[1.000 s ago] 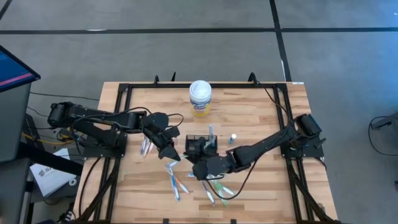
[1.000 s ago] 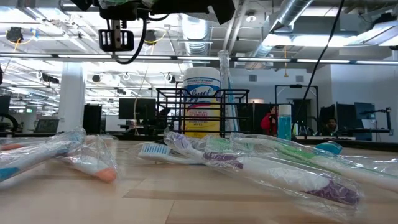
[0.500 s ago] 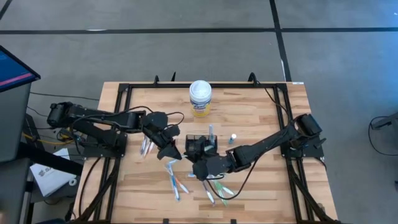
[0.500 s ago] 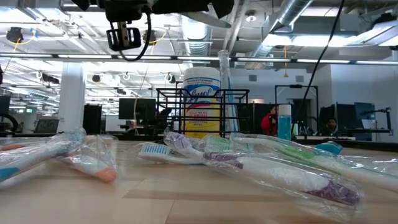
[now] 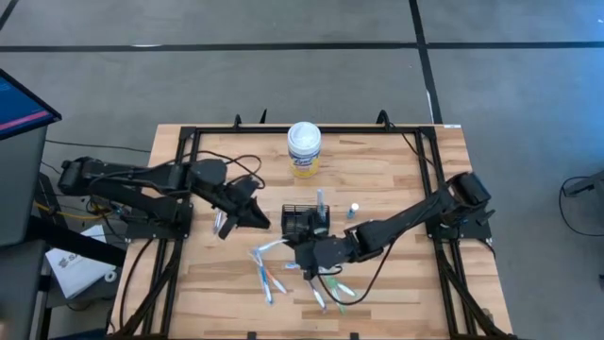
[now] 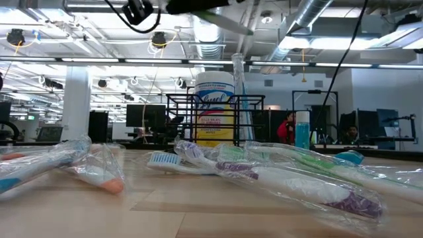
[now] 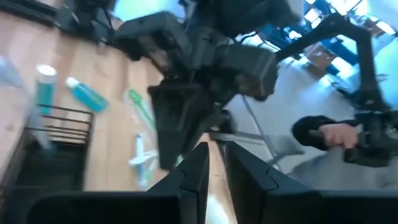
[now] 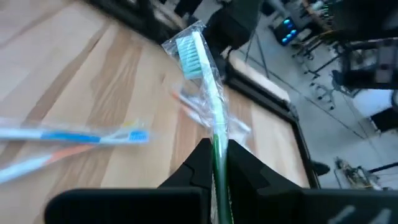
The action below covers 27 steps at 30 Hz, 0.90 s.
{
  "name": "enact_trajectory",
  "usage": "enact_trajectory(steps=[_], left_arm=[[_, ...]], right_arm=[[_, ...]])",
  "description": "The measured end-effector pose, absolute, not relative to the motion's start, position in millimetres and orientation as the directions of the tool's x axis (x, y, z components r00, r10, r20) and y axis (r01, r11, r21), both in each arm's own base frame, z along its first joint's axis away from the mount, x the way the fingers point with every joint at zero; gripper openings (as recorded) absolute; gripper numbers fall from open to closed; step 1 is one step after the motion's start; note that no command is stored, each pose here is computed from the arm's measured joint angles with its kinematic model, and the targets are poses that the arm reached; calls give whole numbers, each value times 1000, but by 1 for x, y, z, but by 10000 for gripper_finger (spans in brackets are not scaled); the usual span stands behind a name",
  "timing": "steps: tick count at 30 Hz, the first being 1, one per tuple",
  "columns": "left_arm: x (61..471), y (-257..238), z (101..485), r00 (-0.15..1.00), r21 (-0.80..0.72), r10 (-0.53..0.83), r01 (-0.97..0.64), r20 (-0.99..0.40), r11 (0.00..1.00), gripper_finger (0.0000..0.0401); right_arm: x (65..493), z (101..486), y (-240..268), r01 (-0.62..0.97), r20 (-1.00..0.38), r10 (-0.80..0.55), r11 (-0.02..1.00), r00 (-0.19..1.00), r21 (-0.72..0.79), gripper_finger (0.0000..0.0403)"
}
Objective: Pick & Place toothbrushing station
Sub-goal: Put the top right green toothbrush into the black mesh organizer
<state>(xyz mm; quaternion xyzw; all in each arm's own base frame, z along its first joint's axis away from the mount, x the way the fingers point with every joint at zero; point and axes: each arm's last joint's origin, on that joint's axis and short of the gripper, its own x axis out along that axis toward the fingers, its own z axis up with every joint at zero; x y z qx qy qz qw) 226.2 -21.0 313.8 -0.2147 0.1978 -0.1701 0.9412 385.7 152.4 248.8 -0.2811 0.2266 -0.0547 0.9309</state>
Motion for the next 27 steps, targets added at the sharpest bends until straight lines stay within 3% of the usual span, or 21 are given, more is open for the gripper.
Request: enact_trajectory(steps=[6,11,22,27], left_arm=[[215,-24,310,884,-431,-361,214,-295,876,47],[211,-27,305,898,-416,-355,227,-260,880,47],[211,-33,305,929,-277,-281,211,-242,937,47],[211,-35,305,942,-228,-234,179,-242,957,47]], right_arm=[[364,260,140,55,-341,-243,876,908,-479,15],[341,267,130,141,-163,-218,911,962,-387,15],[317,244,101,248,179,-222,958,958,-141,15],[319,228,89,271,261,-245,961,934,-65,15]])
